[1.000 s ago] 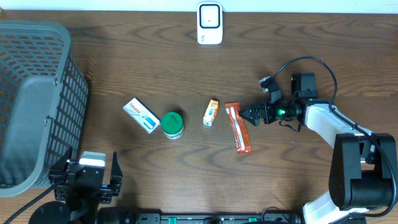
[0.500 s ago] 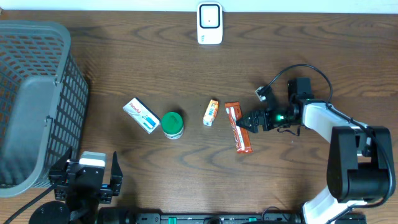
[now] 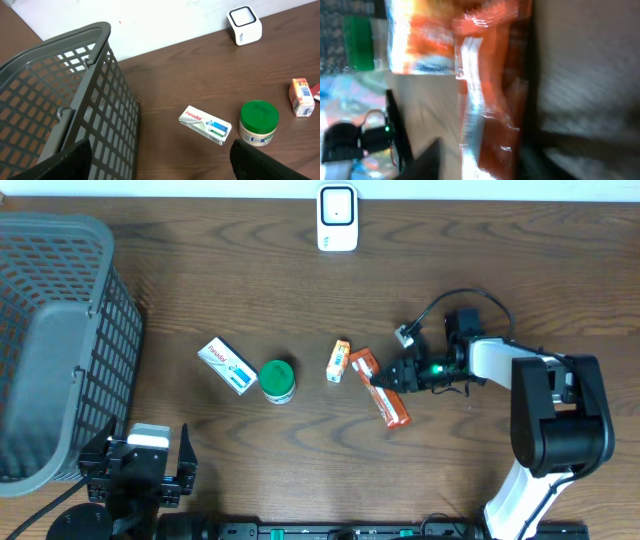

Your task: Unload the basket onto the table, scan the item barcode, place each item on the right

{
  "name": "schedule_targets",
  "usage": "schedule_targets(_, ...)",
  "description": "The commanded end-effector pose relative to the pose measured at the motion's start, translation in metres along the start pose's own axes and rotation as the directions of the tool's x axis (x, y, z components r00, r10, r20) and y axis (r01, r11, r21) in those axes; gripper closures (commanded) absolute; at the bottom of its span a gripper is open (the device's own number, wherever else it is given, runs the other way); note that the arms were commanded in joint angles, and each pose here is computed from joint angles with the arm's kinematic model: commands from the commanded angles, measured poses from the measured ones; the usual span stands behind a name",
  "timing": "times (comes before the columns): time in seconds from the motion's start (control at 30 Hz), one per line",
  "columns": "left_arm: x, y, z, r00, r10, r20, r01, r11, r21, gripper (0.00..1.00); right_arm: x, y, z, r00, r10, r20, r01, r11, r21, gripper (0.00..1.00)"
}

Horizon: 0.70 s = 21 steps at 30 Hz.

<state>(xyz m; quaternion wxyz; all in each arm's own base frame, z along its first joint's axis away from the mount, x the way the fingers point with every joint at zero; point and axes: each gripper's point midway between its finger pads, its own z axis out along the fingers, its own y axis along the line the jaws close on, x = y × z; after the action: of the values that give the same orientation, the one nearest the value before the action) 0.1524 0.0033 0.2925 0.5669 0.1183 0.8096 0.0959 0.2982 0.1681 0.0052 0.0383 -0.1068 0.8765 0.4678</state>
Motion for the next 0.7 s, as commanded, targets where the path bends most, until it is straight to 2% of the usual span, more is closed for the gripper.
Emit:
schedule_targets(0.0, 0.000, 0.000, 0.001, 1.000, -0.012, -0.004, 0.012, 1.000, 0.003, 0.14, 0.052, -0.069, 0.007, 0.980, 0.150, -0.132, -0.100, 0.942, 0.321, 0.75)
schedule_targets(0.03, 0.000, 0.000, 0.001, 1.000, -0.012, -0.004, 0.012, 1.000, 0.002, 0.14, 0.052, -0.069, 0.007, 0.980, 0.151, -0.133, -0.101, 0.942, 0.321, 0.81)
schedule_targets(0.1, 0.000, 0.000, 0.001, 1.000, -0.012, -0.004, 0.012, 1.000, 0.003, 0.14, 0.051, -0.069, 0.007, 0.980, 0.149, -0.132, -0.100, 0.942, 0.321, 0.98)
schedule_targets(0.33, 0.000, 0.000, 0.001, 1.000, -0.012, -0.005, 0.012, 1.000, 0.003, 0.14, 0.040, -0.058, 0.007, 0.986, 0.116, -0.121, -0.080, 0.960, 0.269, 0.99)
schedule_targets(0.53, 0.000, 0.000, 0.001, 1.000, -0.012, -0.004, 0.012, 1.000, 0.003, 0.14, 0.005, 0.002, -0.005, 0.999, 0.025, -0.048, -0.022, 0.998, 0.066, 0.99)
schedule_targets(0.67, 0.000, 0.000, 0.001, 1.000, -0.012, -0.004, 0.012, 1.000, 0.002, 0.13, -0.015, 0.037, -0.029, 0.997, -0.077, 0.032, 0.075, 0.995, 0.063, 0.99)
